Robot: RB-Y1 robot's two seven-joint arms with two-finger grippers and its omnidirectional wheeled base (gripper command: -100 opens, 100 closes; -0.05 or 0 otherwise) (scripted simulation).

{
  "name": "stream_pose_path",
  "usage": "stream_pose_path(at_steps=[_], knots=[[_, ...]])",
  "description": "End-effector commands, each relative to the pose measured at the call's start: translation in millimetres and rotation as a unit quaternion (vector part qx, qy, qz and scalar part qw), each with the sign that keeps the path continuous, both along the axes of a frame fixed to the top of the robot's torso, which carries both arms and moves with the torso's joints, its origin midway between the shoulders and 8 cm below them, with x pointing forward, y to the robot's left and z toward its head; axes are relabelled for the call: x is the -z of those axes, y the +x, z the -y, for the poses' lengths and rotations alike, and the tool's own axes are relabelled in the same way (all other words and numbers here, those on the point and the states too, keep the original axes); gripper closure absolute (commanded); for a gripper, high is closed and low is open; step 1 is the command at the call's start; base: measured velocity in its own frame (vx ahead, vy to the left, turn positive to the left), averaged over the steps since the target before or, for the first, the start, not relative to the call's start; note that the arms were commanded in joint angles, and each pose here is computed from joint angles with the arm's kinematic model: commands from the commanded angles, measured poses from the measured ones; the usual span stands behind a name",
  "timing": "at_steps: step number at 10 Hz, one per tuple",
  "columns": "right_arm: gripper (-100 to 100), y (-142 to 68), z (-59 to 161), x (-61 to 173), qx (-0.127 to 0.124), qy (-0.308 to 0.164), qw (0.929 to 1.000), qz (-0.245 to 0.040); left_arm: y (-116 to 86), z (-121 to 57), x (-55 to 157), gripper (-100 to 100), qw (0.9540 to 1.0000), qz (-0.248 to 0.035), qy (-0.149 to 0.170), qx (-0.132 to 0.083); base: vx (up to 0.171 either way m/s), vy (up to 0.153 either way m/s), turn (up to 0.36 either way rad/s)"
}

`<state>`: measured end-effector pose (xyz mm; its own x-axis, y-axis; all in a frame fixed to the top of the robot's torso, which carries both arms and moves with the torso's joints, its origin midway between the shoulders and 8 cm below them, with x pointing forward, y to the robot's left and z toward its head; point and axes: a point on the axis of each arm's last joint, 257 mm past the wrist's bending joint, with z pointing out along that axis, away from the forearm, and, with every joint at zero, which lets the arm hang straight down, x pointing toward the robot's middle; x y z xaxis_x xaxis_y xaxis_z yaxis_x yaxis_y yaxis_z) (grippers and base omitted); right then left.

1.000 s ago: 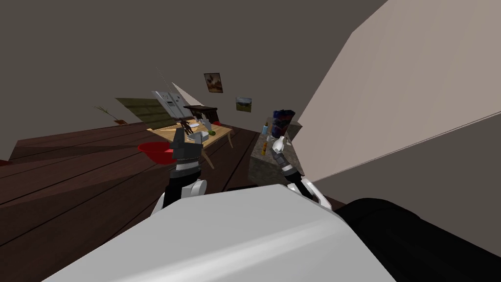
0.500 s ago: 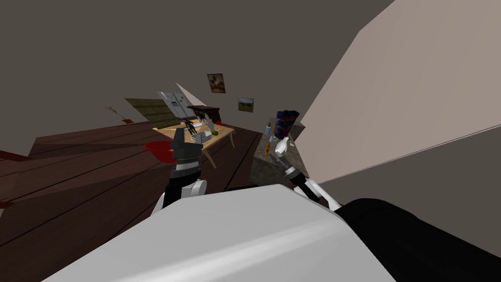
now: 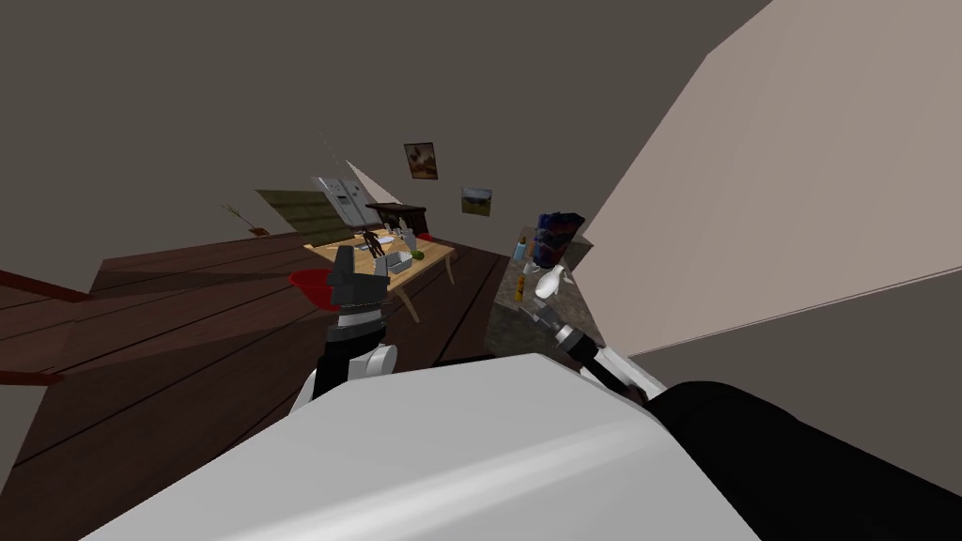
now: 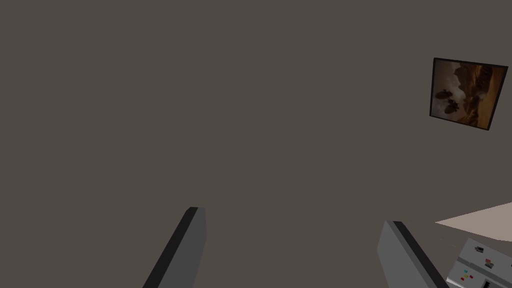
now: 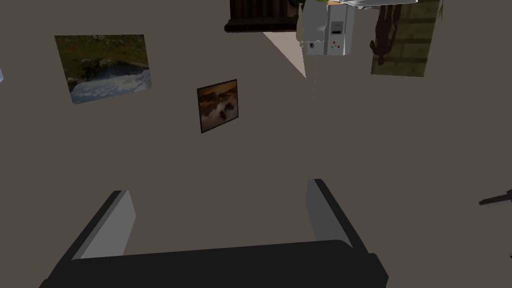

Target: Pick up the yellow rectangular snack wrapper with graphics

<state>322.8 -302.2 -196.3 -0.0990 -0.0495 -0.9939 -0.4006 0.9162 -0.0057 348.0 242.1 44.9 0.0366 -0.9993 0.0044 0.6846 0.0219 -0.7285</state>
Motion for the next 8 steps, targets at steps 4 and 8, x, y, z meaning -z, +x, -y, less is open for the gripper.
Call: stream_pose_path(at_steps=[4, 8], knots=[[-100, -23.8, 28.4, 35.2, -0.045, -0.161, 0.9856, -0.026, 0.0, 0.0, 0.0, 0, 1.0, 0.0, 0.0, 0.0, 0.035, 0.06, 0.044], [-100, -45.0, 53.4, 59.5, -0.099, -0.284, 0.9527, -0.045, 0.0, 0.0, 0.0, 0, 1.0, 0.0, 0.0, 0.0, 0.043, 0.057, 0.039]])
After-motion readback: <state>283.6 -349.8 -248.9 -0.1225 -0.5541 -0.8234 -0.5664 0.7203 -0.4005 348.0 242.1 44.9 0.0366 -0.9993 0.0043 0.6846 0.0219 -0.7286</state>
